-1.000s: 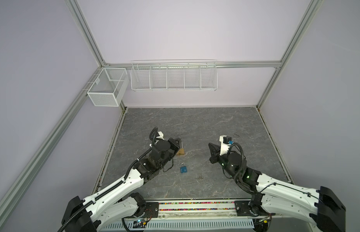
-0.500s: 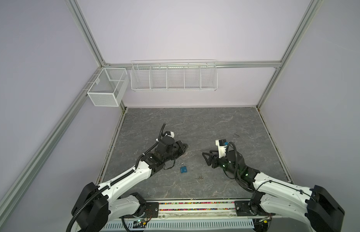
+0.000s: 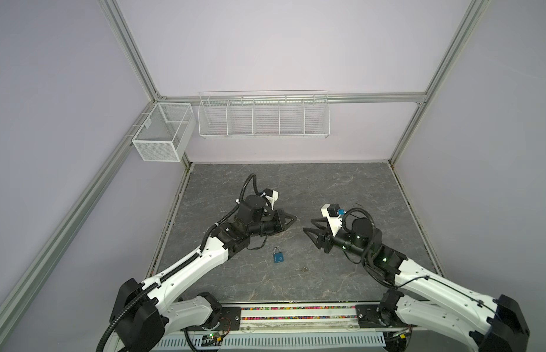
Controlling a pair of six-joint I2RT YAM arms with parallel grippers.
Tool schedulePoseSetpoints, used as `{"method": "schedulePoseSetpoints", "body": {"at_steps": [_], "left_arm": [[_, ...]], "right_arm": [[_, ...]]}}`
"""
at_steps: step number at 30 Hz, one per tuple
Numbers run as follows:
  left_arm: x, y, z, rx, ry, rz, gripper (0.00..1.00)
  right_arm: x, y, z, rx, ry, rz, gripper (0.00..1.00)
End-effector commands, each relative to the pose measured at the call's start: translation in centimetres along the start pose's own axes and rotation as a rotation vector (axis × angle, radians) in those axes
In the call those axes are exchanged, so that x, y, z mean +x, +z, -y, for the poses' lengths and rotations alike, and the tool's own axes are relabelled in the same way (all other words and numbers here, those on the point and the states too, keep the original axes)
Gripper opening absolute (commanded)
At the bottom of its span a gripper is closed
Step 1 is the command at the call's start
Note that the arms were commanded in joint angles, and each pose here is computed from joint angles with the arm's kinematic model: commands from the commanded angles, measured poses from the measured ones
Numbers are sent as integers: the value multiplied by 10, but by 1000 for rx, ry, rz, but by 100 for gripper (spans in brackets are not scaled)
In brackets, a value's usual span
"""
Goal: Unlock with the key
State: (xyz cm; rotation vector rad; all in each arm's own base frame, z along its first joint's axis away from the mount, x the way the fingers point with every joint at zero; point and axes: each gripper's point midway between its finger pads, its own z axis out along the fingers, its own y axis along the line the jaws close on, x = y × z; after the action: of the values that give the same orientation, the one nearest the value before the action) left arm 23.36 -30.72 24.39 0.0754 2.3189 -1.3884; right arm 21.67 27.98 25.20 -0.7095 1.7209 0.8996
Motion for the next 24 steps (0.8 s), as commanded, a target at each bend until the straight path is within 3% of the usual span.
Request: {"method": "schedulePoseSetpoints", "body": {"at_steps": [1, 5, 9, 24], "left_arm": [[15, -1, -2, 3, 5, -84, 0], [19, -4, 1, 22, 3, -94, 0], [20, -6, 6, 47, 3, -102, 0], [28, -11, 6, 54, 0, -122, 0]], "right_arm": [[27, 4, 1, -19, -64, -121, 52], [22, 6, 0, -24, -81, -108, 48], [23, 14, -11, -90, -90, -158, 38], [15, 26, -13, -113, -126, -165, 32]]}}
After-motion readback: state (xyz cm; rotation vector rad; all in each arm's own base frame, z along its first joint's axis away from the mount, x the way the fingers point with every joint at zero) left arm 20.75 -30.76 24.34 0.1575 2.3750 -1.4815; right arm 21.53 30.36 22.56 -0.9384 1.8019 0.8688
